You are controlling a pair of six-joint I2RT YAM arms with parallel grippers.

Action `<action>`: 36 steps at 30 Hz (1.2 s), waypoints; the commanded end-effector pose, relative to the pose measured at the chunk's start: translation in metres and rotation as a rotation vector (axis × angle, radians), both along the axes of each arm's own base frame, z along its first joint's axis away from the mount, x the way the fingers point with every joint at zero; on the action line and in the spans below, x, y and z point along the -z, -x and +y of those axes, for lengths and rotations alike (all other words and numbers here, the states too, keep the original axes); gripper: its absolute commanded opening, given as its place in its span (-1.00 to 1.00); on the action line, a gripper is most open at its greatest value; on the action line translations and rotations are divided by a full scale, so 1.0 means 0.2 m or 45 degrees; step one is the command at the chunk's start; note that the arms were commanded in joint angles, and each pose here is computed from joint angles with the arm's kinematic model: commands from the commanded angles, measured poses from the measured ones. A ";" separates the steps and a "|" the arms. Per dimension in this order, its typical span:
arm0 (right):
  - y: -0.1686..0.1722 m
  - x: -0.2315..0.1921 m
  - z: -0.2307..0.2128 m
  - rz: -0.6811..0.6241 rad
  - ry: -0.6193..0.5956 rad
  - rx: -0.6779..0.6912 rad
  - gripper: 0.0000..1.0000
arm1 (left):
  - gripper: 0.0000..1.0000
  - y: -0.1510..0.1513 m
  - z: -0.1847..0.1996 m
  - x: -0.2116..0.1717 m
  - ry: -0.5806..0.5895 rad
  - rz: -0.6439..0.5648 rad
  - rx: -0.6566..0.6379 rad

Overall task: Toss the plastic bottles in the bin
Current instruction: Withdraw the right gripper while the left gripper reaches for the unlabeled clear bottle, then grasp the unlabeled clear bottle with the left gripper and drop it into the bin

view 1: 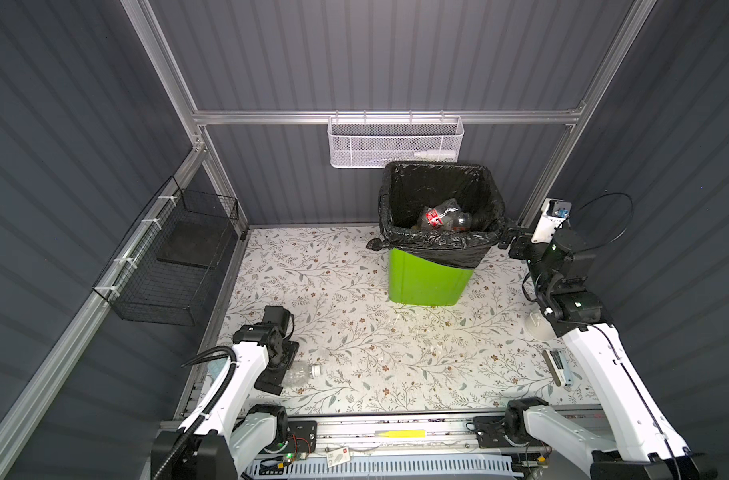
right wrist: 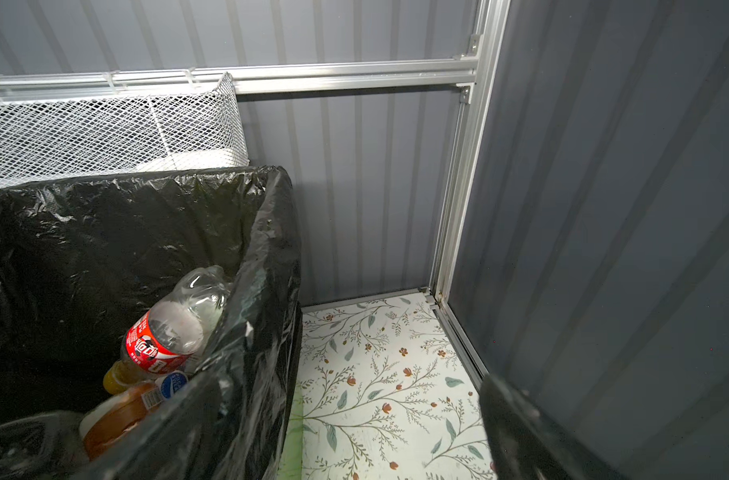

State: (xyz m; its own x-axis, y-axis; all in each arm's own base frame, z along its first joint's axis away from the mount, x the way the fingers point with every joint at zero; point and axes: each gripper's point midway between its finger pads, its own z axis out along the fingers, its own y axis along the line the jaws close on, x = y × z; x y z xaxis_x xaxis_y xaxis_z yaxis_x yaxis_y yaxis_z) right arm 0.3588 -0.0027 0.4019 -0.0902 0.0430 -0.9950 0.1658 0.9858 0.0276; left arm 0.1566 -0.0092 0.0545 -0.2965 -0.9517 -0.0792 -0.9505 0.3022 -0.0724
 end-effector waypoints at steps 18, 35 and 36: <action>0.04 0.06 -0.03 0.092 -0.002 0.028 0.98 | -0.20 -0.44 -0.16 0.10 0.140 -0.374 0.167; 0.07 0.04 -0.01 0.073 -0.017 0.000 0.99 | -0.21 -1.37 -0.40 -1.21 -0.077 -1.436 0.701; 0.07 0.04 -0.01 0.074 -0.015 0.003 0.98 | -0.19 -1.40 -0.41 -1.35 -0.117 -1.522 0.733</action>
